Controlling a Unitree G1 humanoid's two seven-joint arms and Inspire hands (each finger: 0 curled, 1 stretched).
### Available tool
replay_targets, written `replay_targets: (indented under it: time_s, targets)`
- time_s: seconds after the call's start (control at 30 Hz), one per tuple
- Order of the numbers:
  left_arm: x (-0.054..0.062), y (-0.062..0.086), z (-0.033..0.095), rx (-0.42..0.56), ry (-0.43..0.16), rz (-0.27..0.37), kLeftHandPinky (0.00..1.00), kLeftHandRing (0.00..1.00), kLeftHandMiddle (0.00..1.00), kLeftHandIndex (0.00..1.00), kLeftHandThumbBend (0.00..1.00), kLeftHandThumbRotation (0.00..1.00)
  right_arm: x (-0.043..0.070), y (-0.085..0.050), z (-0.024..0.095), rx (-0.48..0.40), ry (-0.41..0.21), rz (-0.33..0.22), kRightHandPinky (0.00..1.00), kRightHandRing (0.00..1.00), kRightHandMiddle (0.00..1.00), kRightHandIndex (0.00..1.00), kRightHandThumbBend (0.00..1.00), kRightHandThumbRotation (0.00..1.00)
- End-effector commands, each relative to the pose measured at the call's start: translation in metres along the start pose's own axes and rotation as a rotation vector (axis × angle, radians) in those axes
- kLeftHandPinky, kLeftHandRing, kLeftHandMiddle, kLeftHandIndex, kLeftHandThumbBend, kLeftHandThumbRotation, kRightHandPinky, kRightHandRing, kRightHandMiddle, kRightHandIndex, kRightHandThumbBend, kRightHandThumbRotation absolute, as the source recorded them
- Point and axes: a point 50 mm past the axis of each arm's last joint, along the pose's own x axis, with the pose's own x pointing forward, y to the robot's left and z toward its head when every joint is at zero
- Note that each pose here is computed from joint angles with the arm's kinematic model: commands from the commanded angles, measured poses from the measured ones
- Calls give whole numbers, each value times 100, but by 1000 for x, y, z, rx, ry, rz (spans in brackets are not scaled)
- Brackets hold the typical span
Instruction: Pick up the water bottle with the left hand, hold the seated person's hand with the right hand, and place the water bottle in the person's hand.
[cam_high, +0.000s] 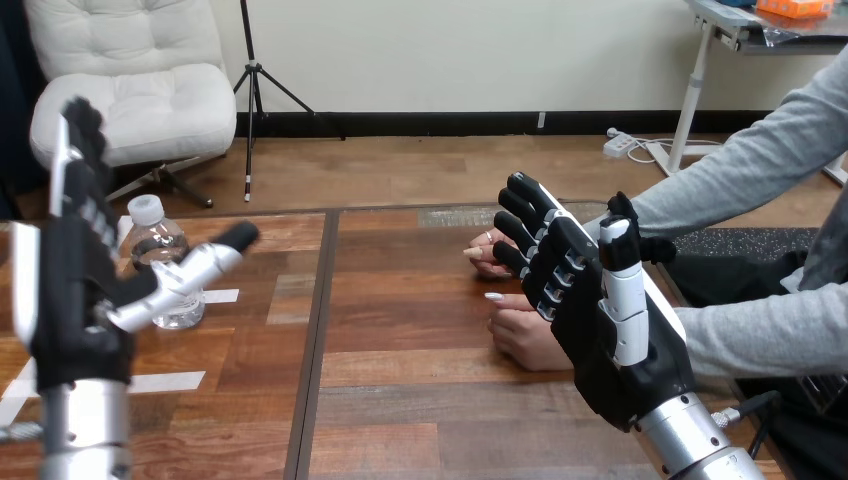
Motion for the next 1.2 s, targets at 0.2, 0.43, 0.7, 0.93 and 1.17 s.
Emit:
replay_targets:
  time_s: [0.2, 0.43, 0.7, 0.93, 1.17]
  targets:
    - [31, 11, 18, 19, -131, 41, 98, 98, 98, 96, 100, 17, 9, 3, 16, -30, -73, 35, 100, 100, 99, 96, 83, 100]
    - [39, 16, 20, 38, -155, 49, 97, 97, 97, 96, 100, 18, 9, 3, 16, -28, -73, 36, 100, 100, 99, 96, 84, 100]
    - [45, 19, 19, 40, -150, 62, 96, 96, 96, 95, 100, 19, 9, 4, 16, -27, -73, 37, 100, 100, 99, 96, 83, 100]
    - [49, 20, 16, 47, -132, 63, 96, 97, 97, 95, 100, 16, 9, 4, 16, -25, -73, 36, 100, 100, 98, 96, 84, 100]
    - [52, 21, 12, 63, -113, 48, 97, 98, 98, 96, 100, 14, 9, 4, 16, -28, -71, 33, 100, 100, 98, 96, 84, 100]
